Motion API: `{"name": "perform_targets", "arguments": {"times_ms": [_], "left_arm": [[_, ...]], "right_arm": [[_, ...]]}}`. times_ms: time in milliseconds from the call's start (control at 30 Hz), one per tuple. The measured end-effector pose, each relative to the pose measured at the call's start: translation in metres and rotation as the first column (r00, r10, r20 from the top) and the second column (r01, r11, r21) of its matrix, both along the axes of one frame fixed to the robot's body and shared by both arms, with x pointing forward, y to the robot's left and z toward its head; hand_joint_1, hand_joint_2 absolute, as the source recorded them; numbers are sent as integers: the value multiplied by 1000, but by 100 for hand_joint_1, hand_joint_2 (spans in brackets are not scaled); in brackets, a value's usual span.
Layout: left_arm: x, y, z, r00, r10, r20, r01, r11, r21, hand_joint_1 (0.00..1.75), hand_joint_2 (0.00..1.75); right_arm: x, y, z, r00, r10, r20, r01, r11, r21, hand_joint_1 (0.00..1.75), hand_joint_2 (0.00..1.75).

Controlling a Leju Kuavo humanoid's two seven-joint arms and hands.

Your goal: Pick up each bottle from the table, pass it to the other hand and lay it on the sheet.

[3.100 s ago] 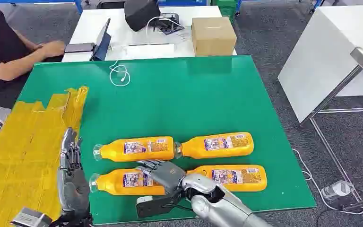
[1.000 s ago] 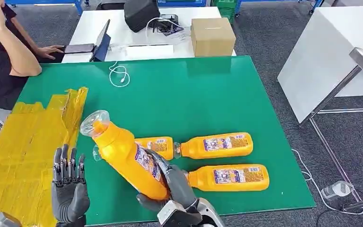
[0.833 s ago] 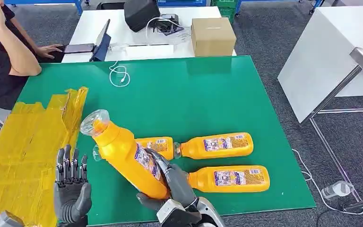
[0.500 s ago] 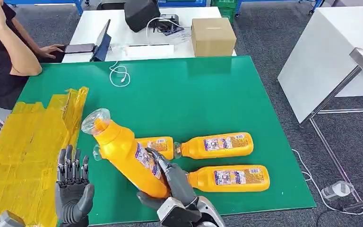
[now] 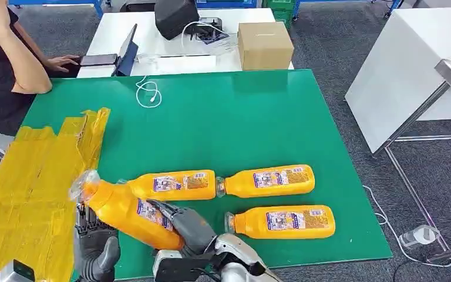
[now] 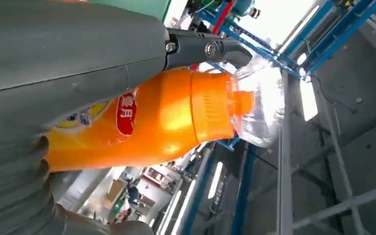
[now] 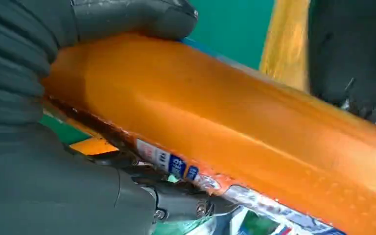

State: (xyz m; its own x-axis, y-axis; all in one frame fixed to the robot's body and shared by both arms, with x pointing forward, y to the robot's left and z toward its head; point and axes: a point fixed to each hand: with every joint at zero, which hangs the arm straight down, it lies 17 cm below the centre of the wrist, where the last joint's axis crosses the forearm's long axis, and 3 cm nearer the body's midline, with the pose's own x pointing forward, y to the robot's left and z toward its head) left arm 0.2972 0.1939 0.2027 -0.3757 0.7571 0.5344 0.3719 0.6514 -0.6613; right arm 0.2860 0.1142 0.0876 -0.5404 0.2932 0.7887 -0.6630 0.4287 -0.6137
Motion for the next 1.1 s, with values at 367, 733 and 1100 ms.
{"name": "perform_targets", "arguments": {"times_ms": [367,733,1100], "left_arm": [[7,-6,-31,995,34,-91,-19,987,162,0,175],[14,-6,-48,984,108,-144,-62,955,290,175,175],[13,-2,-42,985,121,-123,-85,961,263,175,175]], "right_arm": [[-5,12,-17,998,66,20,-64,995,-79,175,175],[-6,12,-26,997,75,16,-73,992,-104,175,175],[-5,13,-24,998,64,26,-61,993,-97,175,175]]}}
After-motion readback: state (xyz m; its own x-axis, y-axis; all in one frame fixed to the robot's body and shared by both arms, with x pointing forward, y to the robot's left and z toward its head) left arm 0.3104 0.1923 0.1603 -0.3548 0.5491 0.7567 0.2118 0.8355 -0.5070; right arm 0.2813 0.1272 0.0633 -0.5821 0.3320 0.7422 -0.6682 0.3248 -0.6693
